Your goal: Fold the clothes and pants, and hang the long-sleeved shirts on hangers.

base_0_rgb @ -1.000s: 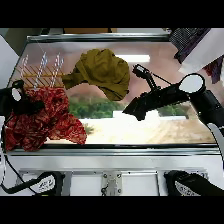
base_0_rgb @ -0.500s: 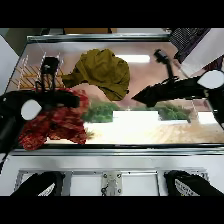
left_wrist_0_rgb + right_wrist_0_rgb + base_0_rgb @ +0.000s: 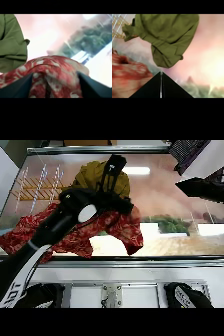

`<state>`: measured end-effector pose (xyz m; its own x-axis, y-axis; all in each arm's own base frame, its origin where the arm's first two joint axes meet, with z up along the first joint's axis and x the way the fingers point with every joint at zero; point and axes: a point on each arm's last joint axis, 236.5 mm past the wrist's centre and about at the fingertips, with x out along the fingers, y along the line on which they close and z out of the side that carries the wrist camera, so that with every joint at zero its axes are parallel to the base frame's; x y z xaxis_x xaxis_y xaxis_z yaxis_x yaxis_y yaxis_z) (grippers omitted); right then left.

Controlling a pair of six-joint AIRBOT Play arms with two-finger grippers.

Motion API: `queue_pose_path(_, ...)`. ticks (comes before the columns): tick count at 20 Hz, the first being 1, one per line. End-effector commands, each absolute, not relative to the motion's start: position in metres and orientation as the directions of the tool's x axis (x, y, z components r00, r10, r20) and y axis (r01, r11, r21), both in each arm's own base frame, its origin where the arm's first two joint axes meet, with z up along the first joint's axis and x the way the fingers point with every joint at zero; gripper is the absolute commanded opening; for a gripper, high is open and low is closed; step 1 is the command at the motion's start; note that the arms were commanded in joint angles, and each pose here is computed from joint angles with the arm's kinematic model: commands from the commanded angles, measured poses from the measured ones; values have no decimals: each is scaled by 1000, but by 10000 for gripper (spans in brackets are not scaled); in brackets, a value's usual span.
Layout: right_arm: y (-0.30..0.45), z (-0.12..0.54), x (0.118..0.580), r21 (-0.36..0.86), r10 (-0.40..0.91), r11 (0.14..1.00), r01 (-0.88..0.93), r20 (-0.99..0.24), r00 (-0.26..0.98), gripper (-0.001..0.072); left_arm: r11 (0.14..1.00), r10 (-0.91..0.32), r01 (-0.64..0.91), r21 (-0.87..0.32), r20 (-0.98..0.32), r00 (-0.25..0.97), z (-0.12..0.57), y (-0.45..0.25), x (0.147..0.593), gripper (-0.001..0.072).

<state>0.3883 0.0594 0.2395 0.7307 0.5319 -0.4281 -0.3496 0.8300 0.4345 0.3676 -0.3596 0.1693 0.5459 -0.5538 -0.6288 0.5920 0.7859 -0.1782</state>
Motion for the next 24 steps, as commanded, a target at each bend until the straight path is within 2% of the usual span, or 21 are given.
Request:
queue_pose_path(1,44,242,389,439,499,843,-311,-423,756,14,828,-510,509,-235,-693,510,153,-352,401,621)
queue_pose_path(3,48,238,384,446,516,836,-321,-438,736,14,835,-519,432,-341,-749,412,133,-332,393,621)
queue_pose_path(6,52,232,379,457,538,826,-331,-458,708,15,822,-543,330,-464,-814,207,74,-325,344,621)
queue_pose_path(8,52,230,381,462,539,824,-328,-462,704,14,815,-536,308,-491,-840,79,28,-340,300,621)
queue_pose_path(11,51,226,383,468,541,822,-324,-467,700,15,813,-482,365,-454,-876,-17,-27,-366,251,621)
queue_pose_path(14,51,225,384,469,541,822,-322,-469,698,15,821,-439,380,-425,-897,-55,-56,-377,248,621)
queue_pose_path(17,51,225,383,470,542,822,-322,-469,698,15,854,-344,425,-301,-939,26,-72,-371,284,621)
queue_pose_path(19,51,225,383,469,541,822,-322,-469,698,15,853,-329,447,-271,-942,57,-75,-378,301,621)
queue_pose_path(24,47,220,384,456,527,833,-312,-488,696,15,865,-246,441,-239,-968,-40,-103,-372,290,616)
